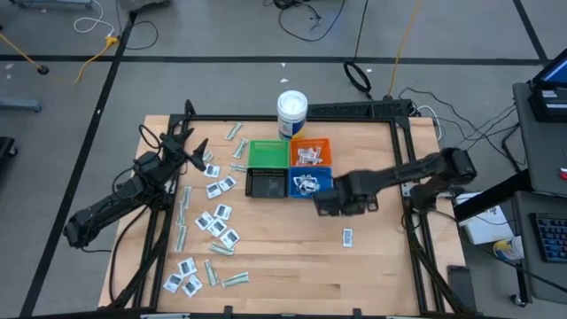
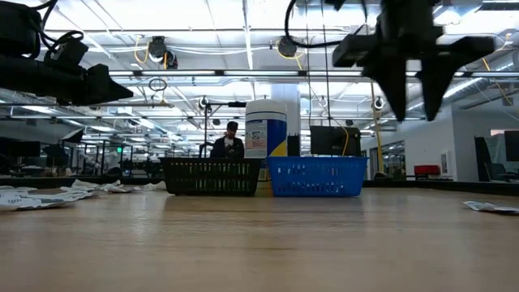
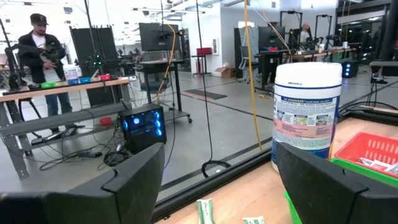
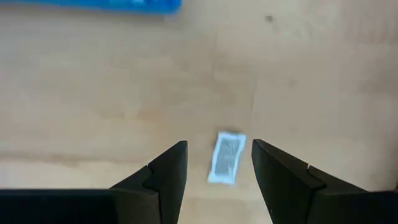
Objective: Pick & Place First Aid Supplies
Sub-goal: Put the orange ointment pack into the orange basket
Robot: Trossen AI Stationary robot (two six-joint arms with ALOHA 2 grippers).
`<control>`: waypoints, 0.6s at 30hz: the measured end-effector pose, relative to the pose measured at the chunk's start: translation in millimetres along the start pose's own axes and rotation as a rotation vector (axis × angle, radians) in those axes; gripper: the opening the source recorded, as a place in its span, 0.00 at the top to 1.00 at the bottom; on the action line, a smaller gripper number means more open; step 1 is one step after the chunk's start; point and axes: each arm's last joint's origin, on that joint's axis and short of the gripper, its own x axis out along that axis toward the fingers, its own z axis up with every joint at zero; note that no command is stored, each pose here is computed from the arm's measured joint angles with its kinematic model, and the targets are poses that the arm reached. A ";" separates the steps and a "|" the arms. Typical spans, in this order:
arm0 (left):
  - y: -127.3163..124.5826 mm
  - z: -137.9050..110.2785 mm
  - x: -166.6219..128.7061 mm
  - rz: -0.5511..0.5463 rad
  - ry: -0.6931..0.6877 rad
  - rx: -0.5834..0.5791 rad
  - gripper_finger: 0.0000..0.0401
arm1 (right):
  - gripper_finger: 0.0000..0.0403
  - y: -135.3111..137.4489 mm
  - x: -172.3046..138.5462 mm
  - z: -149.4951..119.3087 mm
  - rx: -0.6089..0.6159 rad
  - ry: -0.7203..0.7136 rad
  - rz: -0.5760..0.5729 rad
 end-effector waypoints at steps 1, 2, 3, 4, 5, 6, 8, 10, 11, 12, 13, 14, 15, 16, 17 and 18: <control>0.0 0.0 0.0 0.000 0.000 0.000 0.23 | 0.56 -0.4 0.2 -6.9 -0.004 0.001 0.004; 0.0 -0.1 0.0 -0.001 0.001 0.000 0.23 | 0.56 -0.8 0.3 -13.8 -0.007 0.001 0.009; 0.0 0.0 0.0 0.000 0.000 0.000 0.23 | 0.56 -0.9 0.3 -20.4 -0.009 0.004 0.018; 0.0 -0.1 0.0 0.000 0.000 0.000 0.23 | 0.56 -0.9 0.3 -26.2 -0.008 0.007 0.029; 0.0 0.0 0.0 0.000 0.000 0.000 0.23 | 0.56 -1.1 0.3 -31.6 -0.003 0.009 0.037; 0.0 0.0 0.0 -0.001 0.000 0.000 0.23 | 0.57 -1.9 0.4 -36.6 -0.001 0.010 0.040; 0.0 -0.1 0.0 0.000 0.000 0.000 0.23 | 0.57 -4.4 0.5 -45.8 0.003 0.007 0.038; 0.0 -0.1 0.0 0.000 0.000 0.000 0.23 | 0.57 -6.2 0.5 -52.9 0.001 0.005 0.040; 0.0 0.0 0.0 0.000 0.000 0.000 0.23 | 0.57 -6.7 0.5 -55.7 -0.002 0.004 0.044; 0.0 0.0 0.0 0.000 0.000 0.000 0.23 | 0.57 -7.2 0.6 -58.0 -0.007 0.003 0.046; 0.0 0.0 0.0 -0.001 0.000 0.000 0.23 | 0.57 -7.4 1.5 -59.9 -0.013 -0.001 0.043; 0.0 0.0 0.0 0.000 0.000 0.000 0.23 | 0.57 -6.1 4.3 -61.7 -0.018 -0.004 0.034; 0.0 -0.1 0.0 0.000 0.000 0.000 0.23 | 0.57 -4.1 8.0 -63.1 -0.020 -0.005 0.025; 0.0 0.0 0.0 0.000 0.000 0.000 0.23 | 0.57 -2.2 11.7 -63.7 -0.020 -0.008 0.013; 0.0 0.0 0.0 0.000 0.000 0.000 0.23 | 0.57 -0.7 15.0 -65.4 -0.024 -0.009 0.006; 0.0 0.0 0.0 0.000 0.000 0.000 0.23 | 0.57 1.2 17.5 -66.8 -0.026 -0.009 0.007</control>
